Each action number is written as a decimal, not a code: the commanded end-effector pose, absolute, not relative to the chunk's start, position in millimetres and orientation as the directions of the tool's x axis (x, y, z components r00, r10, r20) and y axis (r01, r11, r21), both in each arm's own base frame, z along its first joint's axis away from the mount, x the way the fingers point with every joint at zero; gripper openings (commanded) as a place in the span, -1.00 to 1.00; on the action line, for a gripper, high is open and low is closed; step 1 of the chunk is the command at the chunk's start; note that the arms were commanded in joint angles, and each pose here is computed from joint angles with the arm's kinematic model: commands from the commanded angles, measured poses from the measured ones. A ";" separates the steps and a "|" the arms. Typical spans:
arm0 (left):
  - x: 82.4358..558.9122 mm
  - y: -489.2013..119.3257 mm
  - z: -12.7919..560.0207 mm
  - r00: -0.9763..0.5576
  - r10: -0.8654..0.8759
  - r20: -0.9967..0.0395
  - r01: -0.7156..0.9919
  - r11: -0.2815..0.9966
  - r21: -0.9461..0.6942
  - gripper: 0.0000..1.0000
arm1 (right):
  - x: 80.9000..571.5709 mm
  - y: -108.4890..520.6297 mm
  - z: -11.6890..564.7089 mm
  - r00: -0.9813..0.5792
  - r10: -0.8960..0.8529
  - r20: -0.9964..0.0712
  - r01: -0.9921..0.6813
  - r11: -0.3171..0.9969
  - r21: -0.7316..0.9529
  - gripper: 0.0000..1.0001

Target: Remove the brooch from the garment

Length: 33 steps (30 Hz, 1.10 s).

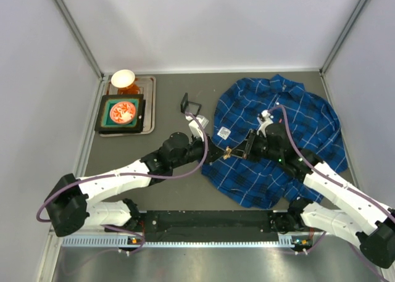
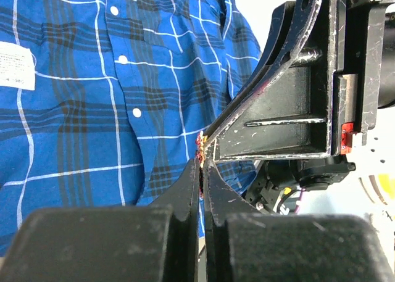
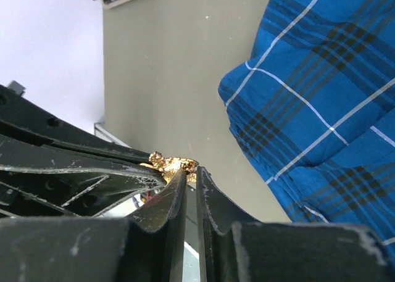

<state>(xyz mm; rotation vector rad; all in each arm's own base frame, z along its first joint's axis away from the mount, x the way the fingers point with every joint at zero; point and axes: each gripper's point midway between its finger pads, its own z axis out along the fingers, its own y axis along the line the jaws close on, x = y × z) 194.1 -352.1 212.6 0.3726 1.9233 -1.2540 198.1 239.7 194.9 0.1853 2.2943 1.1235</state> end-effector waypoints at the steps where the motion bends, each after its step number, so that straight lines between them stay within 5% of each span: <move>1: 165.1 -375.2 272.6 -0.576 -0.165 -0.800 0.745 0.297 -0.598 -1.00 | 205.8 252.2 219.2 -0.801 0.347 -0.488 -0.185 0.632 0.753 -0.83; 33: 105.0 -389.7 250.5 -0.752 0.098 -0.652 0.659 0.098 -0.745 -1.00 | 178.9 243.7 220.3 -0.825 -0.115 -0.553 -0.444 0.737 0.510 -0.97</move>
